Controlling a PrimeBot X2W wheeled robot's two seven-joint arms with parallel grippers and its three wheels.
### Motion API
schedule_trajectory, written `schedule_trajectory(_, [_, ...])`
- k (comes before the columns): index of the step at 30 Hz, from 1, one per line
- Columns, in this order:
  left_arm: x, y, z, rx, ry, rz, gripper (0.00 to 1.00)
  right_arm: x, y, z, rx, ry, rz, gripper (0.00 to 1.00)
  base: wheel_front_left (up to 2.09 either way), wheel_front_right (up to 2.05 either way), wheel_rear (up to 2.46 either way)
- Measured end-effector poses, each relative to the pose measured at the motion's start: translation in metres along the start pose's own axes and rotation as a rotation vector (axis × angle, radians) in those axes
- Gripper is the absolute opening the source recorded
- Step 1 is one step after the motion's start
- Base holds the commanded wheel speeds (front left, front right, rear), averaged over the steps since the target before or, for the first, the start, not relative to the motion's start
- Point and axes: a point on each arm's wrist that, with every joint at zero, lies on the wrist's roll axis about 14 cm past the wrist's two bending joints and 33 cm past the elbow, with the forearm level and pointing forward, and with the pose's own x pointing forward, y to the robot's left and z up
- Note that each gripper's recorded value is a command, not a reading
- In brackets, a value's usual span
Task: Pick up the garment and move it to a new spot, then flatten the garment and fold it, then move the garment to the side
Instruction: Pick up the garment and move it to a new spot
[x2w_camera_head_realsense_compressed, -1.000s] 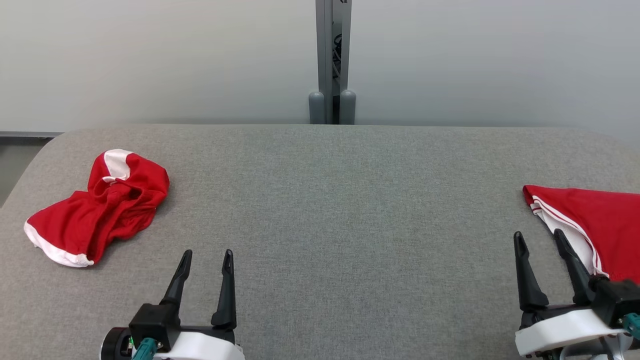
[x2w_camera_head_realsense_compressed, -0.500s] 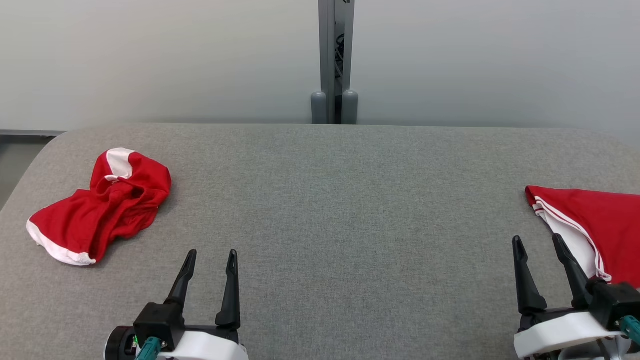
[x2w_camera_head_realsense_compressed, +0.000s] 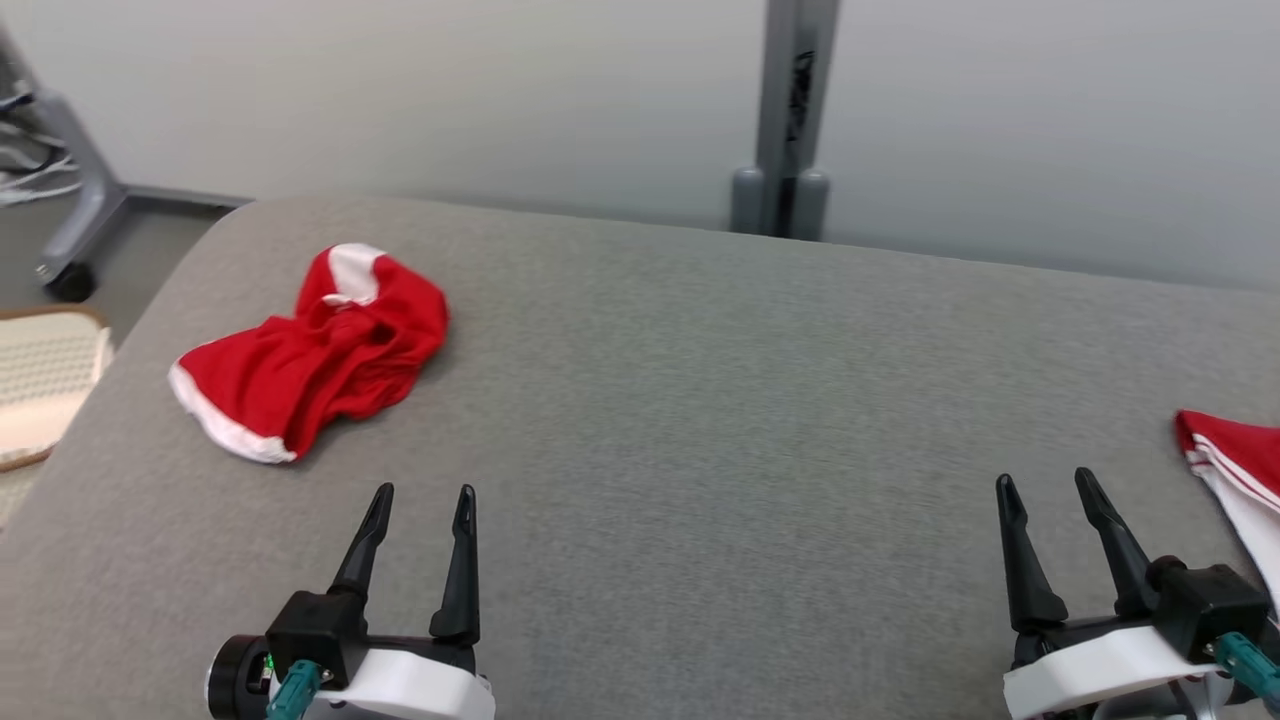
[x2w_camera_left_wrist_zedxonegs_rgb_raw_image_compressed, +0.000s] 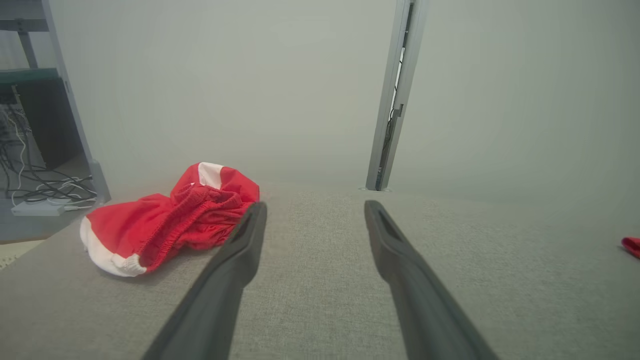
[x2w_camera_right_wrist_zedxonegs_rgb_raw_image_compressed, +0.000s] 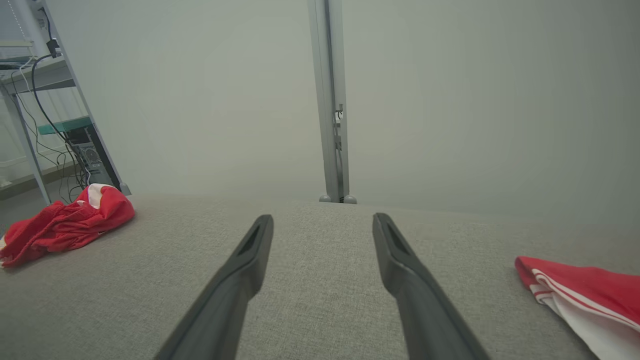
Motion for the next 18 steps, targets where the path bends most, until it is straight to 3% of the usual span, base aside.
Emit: schedule_trajectory(18, [-0.076, 0.117, 0.022, 0.057, -0.052, 0.4, 1.0, 0.041, 0.152, -0.021, 0.095, 0.055, 0.439, 1.0, 0.0, 0.0, 0.0])
